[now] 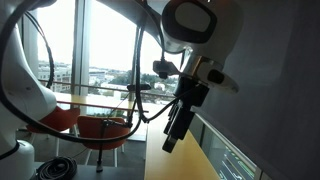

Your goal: Put the straw in the cup

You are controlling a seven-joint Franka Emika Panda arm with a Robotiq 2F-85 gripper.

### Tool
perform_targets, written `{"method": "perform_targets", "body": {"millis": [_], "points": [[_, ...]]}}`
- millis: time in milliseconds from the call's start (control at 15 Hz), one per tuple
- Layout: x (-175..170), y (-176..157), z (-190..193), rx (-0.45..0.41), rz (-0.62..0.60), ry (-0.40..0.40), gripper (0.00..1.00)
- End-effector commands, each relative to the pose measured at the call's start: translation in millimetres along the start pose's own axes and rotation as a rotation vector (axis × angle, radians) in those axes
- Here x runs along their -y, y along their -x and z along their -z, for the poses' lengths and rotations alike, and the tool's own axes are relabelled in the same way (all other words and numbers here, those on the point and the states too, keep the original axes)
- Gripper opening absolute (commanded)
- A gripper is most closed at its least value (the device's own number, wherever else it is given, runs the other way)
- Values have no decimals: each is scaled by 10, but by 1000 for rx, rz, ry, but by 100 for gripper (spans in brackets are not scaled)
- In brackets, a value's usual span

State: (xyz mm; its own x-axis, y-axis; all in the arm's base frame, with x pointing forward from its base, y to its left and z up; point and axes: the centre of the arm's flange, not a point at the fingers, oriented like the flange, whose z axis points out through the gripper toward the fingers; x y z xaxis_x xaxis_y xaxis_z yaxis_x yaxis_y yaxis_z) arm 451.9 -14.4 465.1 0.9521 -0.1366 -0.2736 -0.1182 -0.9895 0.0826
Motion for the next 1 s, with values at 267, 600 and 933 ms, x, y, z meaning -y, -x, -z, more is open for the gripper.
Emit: {"method": "perform_targets", "body": {"millis": [267, 600, 933], "points": [[-161, -571, -826, -64, -31, -24, 100], [-284, -1086, -1707, -134, -38, -32, 100], [-363, -1555, -2264, -194, 18, -7, 100]]}}
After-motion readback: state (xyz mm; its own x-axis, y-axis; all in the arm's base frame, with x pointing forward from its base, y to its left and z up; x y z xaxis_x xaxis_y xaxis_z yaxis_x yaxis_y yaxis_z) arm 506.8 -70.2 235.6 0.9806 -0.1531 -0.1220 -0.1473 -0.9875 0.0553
